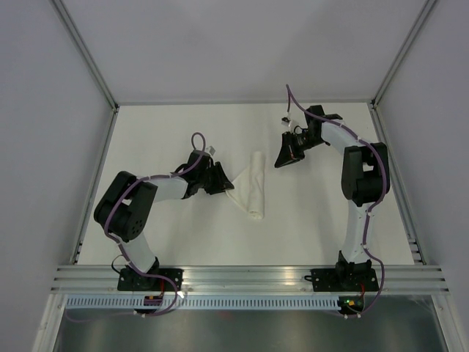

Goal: Fold the napkin, place the utensils inside, and roll it up
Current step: Adjust the napkin at the center of the board.

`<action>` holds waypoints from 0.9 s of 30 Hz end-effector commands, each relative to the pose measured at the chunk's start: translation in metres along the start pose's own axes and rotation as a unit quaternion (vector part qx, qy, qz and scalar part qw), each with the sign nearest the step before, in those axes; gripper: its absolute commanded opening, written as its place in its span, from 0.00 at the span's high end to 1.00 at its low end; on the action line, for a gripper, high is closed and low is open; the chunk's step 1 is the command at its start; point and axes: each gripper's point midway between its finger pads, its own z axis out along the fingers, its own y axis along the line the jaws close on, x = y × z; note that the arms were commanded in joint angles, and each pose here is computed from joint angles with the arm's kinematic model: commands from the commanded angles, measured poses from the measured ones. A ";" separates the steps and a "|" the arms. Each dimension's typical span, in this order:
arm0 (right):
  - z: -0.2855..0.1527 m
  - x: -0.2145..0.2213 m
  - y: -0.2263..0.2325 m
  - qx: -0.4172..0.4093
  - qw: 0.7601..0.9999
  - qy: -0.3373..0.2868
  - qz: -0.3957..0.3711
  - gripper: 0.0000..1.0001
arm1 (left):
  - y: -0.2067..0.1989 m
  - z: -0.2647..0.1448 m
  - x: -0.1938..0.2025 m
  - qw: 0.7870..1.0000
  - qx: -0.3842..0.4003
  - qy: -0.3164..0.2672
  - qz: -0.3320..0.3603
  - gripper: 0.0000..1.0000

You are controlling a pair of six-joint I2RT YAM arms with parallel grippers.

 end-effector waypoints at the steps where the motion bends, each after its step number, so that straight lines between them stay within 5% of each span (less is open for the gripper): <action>1: -0.014 -0.006 0.015 -0.006 0.999 -0.017 -0.029 0.84 | 0.004 0.002 0.005 1.000 -0.008 0.006 -0.008 0.65; 10: -0.010 0.000 0.007 -0.001 1.000 -0.005 -0.025 0.86 | -0.063 -0.018 -0.016 0.996 0.078 -0.014 0.030 0.88; 19: -0.003 0.015 0.000 0.009 0.999 0.018 -0.026 0.86 | -0.131 -0.018 -0.023 0.989 0.133 -0.015 0.068 0.89; 27: 0.008 0.023 -0.001 0.018 0.999 0.030 -0.027 0.87 | -0.153 0.000 -0.011 0.984 0.150 0.025 0.093 0.87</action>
